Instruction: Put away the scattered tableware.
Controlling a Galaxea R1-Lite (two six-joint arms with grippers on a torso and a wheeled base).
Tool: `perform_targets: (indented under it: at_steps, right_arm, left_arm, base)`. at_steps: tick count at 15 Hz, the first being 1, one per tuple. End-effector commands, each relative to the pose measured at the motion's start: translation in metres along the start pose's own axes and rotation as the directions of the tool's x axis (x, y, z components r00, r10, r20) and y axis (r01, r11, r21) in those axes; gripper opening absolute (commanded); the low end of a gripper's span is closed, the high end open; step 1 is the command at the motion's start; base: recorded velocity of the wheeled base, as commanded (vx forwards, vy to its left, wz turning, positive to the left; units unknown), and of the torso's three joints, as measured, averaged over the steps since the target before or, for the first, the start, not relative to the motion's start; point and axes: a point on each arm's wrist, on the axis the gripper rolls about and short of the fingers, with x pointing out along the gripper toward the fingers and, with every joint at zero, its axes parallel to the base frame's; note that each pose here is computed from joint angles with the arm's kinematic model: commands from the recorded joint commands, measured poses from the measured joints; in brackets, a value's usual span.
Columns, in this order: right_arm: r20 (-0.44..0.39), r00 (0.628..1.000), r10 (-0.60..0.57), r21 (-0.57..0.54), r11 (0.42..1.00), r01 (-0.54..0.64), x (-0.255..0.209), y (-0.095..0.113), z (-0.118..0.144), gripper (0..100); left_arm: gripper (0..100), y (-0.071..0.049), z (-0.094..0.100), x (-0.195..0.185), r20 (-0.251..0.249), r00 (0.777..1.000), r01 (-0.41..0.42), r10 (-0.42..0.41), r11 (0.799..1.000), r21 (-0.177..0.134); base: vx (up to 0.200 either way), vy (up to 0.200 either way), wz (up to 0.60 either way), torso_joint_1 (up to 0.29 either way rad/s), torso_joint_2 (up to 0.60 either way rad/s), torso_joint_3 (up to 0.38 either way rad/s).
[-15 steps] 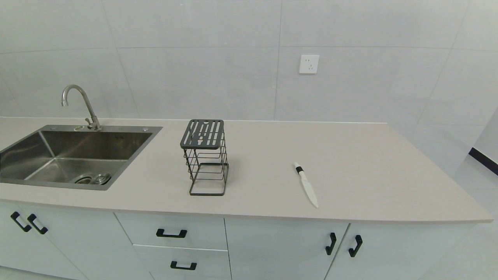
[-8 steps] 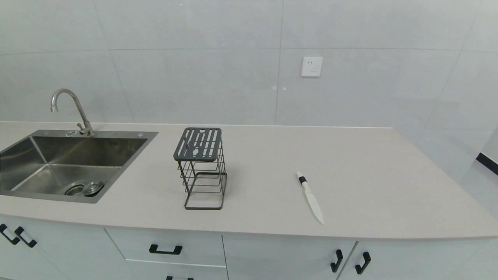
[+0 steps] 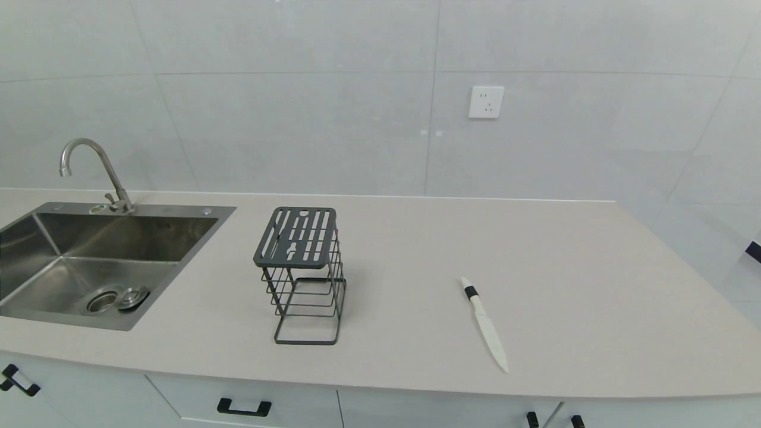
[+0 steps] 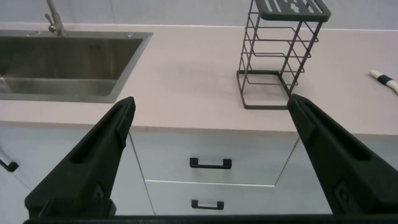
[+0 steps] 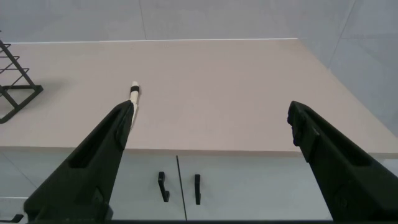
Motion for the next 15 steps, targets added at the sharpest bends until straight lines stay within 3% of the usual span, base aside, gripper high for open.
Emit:
perform_targets:
  at_steps: [1, 11, 15]
  right_arm:
    - [0.0, 1.0, 0.001, 0.0, 1.0, -0.001, 0.0, 0.0, -0.0001, 100]
    - [-0.002, 1.0, 0.001, 0.001, 1.0, -0.001, 0.0001, 0.0, 0.0, 100]
    - [-0.002, 1.0, 0.002, 0.001, 1.0, -0.002, 0.0001, 0.0001, 0.0, 100]
  left_arm:
    - [100, 0.0, 0.0002, 0.0001, 0.0, 1.0, -0.002, 0.002, 1.0, -0.001]
    - [100, 0.0, 0.0002, 0.0001, 0.0, 1.0, -0.002, 0.002, 1.0, 0.001]
    - [100, -0.0001, 0.0002, 0.0001, 0.0, 1.0, 0.006, -0.006, 1.0, 0.001]
  base:
    - [0.0, 0.0, 0.0, 0.0, 0.0, 0.0]
    - [0.0, 0.0, 0.0, 0.0, 0.0, 0.0]
    - [0.0, 0.0, 0.0, 0.217, -0.01, 0.202]
